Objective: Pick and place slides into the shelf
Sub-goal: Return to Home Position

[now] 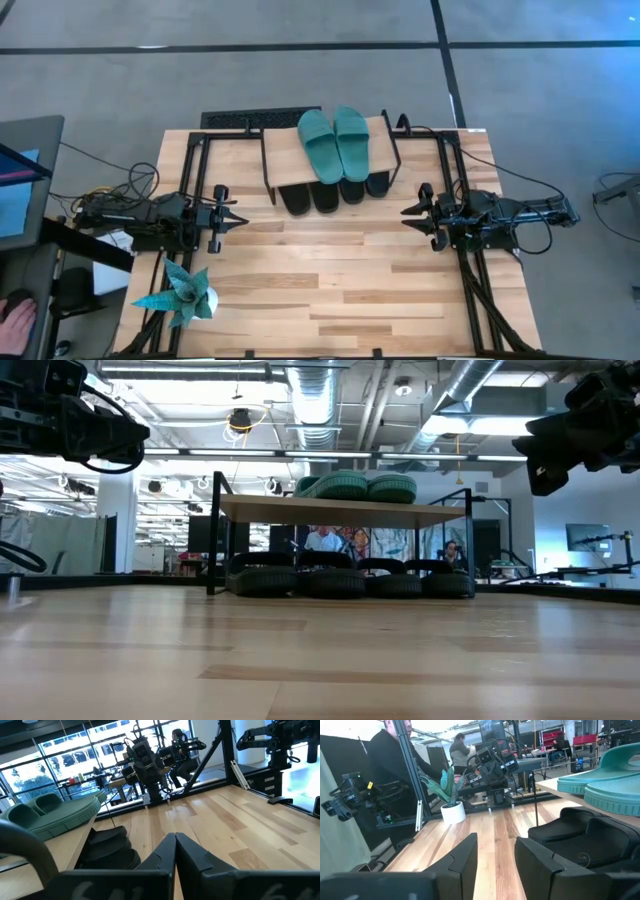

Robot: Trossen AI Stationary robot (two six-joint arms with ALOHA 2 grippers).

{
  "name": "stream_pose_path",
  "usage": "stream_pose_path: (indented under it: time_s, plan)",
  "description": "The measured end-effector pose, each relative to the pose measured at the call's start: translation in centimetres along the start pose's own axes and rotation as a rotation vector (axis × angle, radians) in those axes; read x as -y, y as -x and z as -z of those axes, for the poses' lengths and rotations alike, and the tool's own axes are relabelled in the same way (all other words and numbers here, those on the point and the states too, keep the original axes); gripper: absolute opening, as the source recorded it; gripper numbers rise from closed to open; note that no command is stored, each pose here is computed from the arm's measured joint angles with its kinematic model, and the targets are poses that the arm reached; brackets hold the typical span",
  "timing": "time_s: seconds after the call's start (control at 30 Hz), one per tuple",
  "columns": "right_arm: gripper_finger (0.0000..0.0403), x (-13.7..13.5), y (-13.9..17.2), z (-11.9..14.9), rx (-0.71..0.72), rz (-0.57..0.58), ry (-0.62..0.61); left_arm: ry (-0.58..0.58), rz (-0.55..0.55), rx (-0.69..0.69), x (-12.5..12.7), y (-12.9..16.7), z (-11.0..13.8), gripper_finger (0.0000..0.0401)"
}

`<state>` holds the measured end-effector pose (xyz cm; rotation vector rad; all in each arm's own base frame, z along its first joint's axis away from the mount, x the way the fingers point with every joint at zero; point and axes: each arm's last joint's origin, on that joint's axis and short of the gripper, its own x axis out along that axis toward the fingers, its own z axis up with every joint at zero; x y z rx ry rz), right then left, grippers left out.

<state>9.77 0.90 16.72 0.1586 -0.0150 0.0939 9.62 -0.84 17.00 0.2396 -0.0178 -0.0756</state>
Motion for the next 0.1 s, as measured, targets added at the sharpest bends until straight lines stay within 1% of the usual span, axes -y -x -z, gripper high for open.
stream_pose_path:
  time_s: [0.1]
  plan:
    - [0.0118,0.0,0.0,0.0,0.0,0.0,0.0,0.0,0.0,0.0,0.0,0.0,0.0,0.0]
